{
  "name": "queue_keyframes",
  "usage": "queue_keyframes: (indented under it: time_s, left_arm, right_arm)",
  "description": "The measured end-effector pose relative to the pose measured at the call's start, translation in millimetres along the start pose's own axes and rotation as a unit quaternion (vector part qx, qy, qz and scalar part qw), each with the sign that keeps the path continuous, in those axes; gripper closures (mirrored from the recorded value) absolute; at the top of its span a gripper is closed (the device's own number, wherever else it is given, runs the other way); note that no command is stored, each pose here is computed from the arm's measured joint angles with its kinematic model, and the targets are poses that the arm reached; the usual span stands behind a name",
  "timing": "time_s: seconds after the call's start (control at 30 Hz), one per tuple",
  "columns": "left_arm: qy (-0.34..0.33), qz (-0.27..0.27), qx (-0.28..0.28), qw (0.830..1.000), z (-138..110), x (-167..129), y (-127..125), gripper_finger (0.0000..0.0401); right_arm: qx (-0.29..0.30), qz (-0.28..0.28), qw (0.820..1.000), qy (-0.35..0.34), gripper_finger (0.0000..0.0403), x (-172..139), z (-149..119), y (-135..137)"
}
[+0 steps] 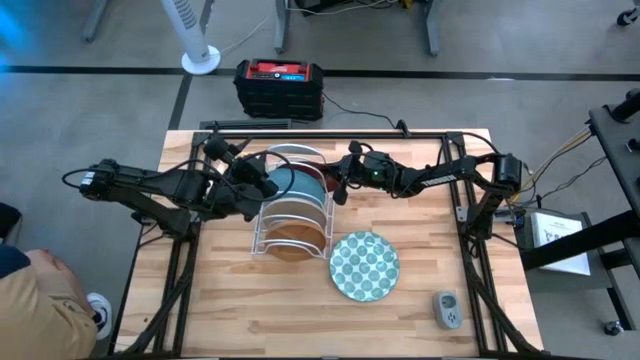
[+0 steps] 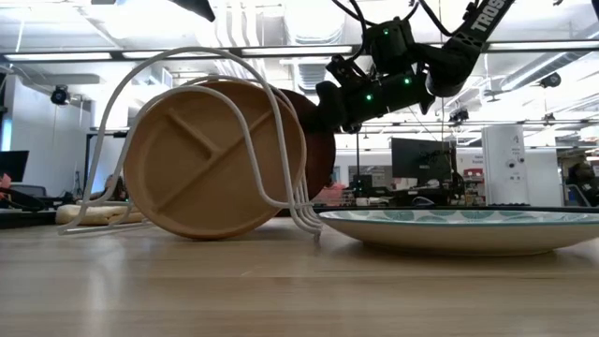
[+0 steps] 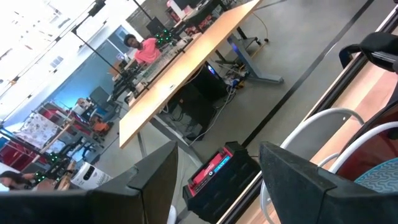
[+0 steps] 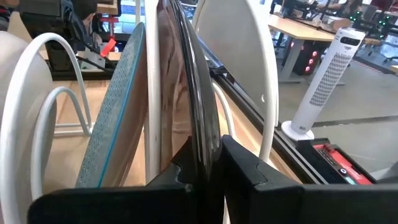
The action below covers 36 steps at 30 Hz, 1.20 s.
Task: Sort dishes
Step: Put the red plate into the dishwasher rack
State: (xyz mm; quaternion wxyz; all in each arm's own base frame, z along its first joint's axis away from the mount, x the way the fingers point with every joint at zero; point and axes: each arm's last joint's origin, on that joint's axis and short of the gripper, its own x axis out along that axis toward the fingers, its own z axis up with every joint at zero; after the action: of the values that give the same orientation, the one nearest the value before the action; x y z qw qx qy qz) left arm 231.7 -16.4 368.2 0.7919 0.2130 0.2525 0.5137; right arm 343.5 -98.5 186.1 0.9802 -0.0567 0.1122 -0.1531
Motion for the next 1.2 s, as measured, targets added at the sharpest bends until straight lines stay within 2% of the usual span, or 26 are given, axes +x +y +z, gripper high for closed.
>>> queue_keyframes:
  time_s: [0.47, 0.9, 1.2]
  left_arm:
    - [0.0, 0.0, -0.002, 1.0, 0.0, 0.0, -0.1, 0.0188]
    - [0.0, 0.0, -0.002, 1.0, -0.1, 0.0, -0.1, 0.0188]
    - [0.0, 0.0, 0.0, 1.0, -0.2, 0.0, -0.1, 0.0188]
  right_arm:
    - [-0.007, -0.002, 1.0, 0.0, 0.0365, 0.0, 0.0, -0.7]
    - [-0.004, -0.008, 1.0, -0.006, 0.029, -0.7, 2.4, -1.8]
    - [-0.005, -0.014, 1.0, -0.002, 0.0255, -0.6, 1.7, -1.9]
